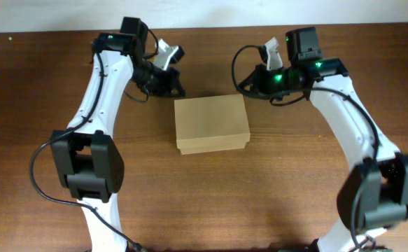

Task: Pack container
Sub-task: 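Swing the lid down over the box with both grippers, then press down on the closed lid with both grippers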

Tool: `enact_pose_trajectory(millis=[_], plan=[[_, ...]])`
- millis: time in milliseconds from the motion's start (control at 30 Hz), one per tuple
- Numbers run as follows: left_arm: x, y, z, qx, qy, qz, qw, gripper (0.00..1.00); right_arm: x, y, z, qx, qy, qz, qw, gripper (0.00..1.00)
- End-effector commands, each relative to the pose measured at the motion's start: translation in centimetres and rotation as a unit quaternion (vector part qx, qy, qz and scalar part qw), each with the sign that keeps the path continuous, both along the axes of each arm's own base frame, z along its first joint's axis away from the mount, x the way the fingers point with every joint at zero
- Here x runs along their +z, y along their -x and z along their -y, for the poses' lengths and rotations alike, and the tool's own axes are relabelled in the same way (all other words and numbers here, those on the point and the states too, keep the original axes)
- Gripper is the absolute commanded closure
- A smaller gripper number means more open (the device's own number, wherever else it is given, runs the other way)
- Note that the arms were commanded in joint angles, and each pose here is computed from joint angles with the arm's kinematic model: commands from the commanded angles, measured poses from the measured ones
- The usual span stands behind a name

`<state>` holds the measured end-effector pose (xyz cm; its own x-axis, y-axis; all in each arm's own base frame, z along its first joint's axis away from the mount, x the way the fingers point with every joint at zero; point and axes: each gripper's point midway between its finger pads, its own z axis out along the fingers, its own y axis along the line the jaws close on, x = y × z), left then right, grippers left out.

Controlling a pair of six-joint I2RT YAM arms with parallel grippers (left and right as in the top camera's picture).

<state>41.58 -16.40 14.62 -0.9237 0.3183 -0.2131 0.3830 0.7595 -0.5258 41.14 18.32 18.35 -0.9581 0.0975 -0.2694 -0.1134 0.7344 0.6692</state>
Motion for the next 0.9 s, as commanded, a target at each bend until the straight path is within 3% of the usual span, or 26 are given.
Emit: enact_pose_trajectory(millis=[0,233,433,867], plan=[[0.6,1.5,-1.2,-0.027,-0.115,0.029,0.993,0.98,1.7,1.6,1.1,0.003,0.116,0.061,0.991,0.96],[2.2,3.8,-0.8,-0.02,-0.211,0.042,0.976,0.98,0.5,6.0,1.1,0.034,0.183,0.009,0.982,0.96],[2.5,4.8,-0.3,-0.024,-0.213,0.037,0.976,0.98,-0.6,6.6,1.6,0.038,0.217,0.0,0.975,0.96],[-2.3,6.9,1.5,-0.054,-0.218,0.003,0.974,0.98,-5.2,6.5,1.5,0.05,0.232,-0.039,0.971,0.96]])
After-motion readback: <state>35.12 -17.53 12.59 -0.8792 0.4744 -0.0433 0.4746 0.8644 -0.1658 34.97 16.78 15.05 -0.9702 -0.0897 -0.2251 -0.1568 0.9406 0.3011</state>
